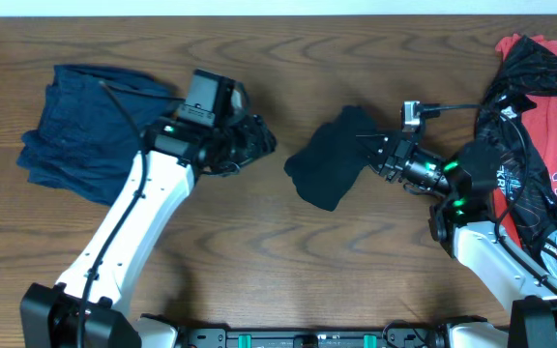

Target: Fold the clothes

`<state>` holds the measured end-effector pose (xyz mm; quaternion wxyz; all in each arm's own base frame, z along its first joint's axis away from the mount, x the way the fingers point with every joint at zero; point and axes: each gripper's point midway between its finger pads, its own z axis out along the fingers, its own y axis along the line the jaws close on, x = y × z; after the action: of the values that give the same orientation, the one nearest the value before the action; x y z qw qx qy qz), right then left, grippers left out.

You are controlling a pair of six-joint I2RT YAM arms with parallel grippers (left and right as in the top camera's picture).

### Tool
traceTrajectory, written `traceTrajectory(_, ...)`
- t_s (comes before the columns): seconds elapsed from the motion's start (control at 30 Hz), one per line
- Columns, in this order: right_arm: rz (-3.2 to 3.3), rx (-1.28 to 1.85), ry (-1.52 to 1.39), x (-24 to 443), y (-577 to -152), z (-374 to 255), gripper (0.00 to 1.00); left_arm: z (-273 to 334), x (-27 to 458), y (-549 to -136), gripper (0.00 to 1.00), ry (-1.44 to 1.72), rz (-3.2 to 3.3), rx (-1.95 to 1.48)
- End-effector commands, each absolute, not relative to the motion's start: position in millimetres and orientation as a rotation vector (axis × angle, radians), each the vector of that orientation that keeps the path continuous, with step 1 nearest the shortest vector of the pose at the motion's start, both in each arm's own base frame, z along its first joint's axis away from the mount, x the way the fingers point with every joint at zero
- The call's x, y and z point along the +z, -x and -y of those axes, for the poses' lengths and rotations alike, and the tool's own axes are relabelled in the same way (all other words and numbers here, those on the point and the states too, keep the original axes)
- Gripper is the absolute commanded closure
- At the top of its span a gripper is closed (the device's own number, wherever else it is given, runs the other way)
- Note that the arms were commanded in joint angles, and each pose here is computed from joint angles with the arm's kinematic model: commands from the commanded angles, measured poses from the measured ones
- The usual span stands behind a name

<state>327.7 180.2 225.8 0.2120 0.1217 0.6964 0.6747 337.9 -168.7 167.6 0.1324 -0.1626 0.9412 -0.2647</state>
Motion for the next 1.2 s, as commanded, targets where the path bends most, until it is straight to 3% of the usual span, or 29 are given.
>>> traceTrajectory(0.0,-1.868,1.746,-0.315,230.6,-343.0,-171.2,0.88,157.1,168.0,-345.5,0.33,0.470,-2.714,-0.739)
traceTrajectory(0.3,-1.856,1.755,-0.132,254.7,-370.3,-207.7,0.90,156.5,167.9,-345.9,0.34,0.406,-2.714,-0.725)
traceTrajectory(0.7,-1.864,1.832,0.107,270.7,-437.8,-245.8,0.91,156.5,167.9,-346.0,0.34,0.405,-2.714,-0.725)
traceTrajectory(0.9,-2.179,1.820,-0.176,187.4,-447.6,-231.6,0.93,156.5,167.9,-345.9,0.34,0.406,-2.714,-0.725)
traceTrajectory(1.17,-2.618,1.539,-0.594,84.4,-406.5,-160.2,0.99,156.5,168.0,-346.1,0.34,0.405,-2.713,-0.725)
